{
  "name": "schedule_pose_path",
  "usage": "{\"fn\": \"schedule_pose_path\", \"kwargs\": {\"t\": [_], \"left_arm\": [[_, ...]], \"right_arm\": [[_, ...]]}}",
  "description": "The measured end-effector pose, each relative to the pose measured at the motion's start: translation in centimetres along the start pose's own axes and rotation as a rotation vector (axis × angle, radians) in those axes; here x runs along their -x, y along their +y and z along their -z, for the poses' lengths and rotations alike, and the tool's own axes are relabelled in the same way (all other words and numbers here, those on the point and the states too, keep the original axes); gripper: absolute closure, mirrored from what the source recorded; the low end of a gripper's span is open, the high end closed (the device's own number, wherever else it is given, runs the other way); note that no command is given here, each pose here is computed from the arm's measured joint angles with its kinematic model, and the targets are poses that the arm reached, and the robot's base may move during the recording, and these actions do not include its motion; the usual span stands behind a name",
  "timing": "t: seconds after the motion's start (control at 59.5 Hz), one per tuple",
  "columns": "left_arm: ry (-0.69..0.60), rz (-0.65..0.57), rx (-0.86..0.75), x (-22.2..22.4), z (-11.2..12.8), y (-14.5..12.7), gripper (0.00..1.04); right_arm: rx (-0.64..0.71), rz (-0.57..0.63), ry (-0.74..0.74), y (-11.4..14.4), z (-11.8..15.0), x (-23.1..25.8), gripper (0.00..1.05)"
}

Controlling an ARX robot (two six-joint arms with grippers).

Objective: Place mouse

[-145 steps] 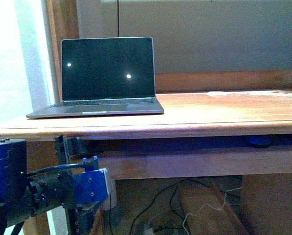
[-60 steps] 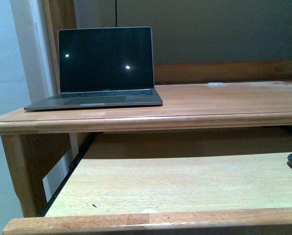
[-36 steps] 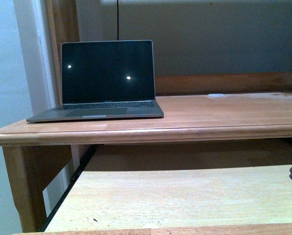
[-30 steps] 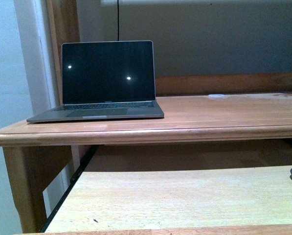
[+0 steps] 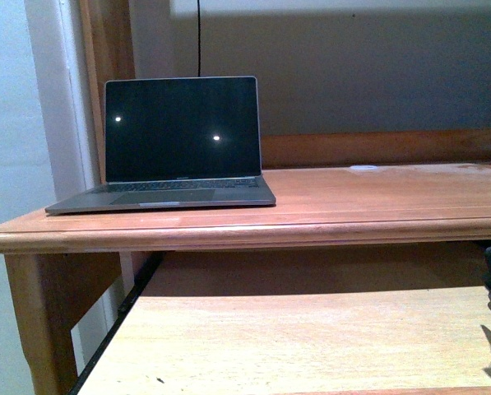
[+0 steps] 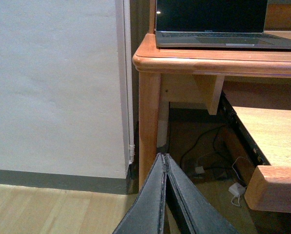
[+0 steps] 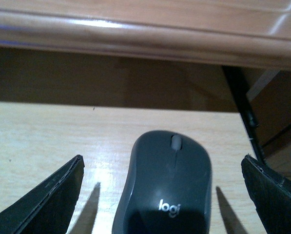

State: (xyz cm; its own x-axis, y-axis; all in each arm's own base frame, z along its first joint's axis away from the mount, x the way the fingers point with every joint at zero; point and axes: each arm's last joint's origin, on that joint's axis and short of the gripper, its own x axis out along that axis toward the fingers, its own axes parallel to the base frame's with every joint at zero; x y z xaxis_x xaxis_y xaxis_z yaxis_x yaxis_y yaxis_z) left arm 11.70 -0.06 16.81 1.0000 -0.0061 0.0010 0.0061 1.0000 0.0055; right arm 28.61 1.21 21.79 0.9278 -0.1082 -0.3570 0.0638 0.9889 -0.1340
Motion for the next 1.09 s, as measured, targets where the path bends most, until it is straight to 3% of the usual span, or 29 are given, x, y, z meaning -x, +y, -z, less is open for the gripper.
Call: {"fn": "schedule_pose_path", "kwargs": {"t": [0.739, 0.992, 1.092], "left_arm": [[0.001, -0.002, 0.0, 1.9, 0.3, 0.0, 1.02], [-0.001, -0.002, 0.0, 1.9, 0.3, 0.0, 1.02], [-0.001, -0.002, 0.0, 1.9, 0.3, 0.0, 1.02]], "right_arm": [[0.015, 0.016, 0.132, 0.2, 0.8, -2.3, 0.07], [-0.041, 0.014, 0.145, -0.3, 0.7, -2.2, 0.43], [-0.069, -0.001, 0.139, -0.5, 0.2, -1.5, 0.5]]}}
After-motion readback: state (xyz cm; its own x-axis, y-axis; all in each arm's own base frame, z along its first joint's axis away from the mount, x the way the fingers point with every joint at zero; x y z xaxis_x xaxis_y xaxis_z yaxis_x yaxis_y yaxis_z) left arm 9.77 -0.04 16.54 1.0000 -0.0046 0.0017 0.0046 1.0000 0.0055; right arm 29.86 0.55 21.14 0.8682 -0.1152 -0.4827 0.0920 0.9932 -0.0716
